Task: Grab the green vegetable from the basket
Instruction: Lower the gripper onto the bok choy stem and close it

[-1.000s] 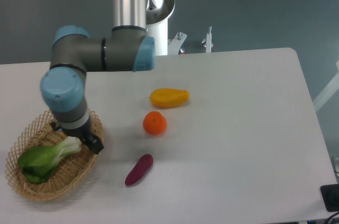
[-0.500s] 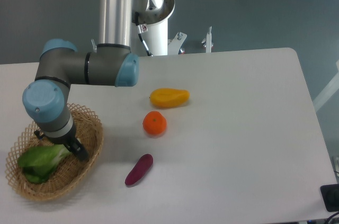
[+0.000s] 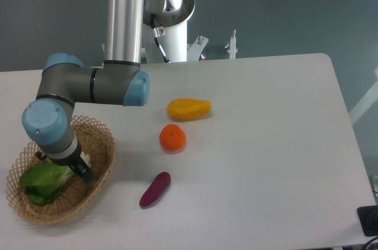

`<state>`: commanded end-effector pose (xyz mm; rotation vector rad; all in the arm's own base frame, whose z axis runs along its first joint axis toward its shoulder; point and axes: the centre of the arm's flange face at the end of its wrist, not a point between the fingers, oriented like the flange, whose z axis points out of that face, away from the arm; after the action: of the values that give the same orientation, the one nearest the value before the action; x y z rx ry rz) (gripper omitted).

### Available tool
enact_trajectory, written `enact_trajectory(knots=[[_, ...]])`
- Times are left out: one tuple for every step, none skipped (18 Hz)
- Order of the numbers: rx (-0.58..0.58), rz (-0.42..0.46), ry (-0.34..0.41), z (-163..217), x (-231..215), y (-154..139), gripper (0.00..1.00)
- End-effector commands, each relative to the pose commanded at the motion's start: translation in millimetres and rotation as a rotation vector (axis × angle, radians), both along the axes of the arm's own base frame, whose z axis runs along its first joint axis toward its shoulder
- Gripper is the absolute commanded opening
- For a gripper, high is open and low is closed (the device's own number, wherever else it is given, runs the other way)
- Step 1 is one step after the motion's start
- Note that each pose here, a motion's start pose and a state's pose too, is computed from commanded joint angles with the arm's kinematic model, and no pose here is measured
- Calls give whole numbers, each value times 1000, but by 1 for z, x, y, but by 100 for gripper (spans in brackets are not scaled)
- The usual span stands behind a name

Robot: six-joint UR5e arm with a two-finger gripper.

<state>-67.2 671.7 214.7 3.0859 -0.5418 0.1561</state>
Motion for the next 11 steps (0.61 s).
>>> enact_trajectory(knots=[[-4,0,-4,-3,1,0,100],[-9,0,-1,-6,2,0,100],[-14,3,-2,-9,4,0,100],[-15,6,-2,-9,5,0,100],[-15,6,-2,-9,5,0,97],[-15,8,-2,-9,5,0,83],[-15,9,-2,-9,5,0,70],[-17,7,-1,-9,5,0,56],[-11,9,1,-5,5,-1,35],[-6,9,2,-2,5,0,26],[3,9,5,2,5,1,20]])
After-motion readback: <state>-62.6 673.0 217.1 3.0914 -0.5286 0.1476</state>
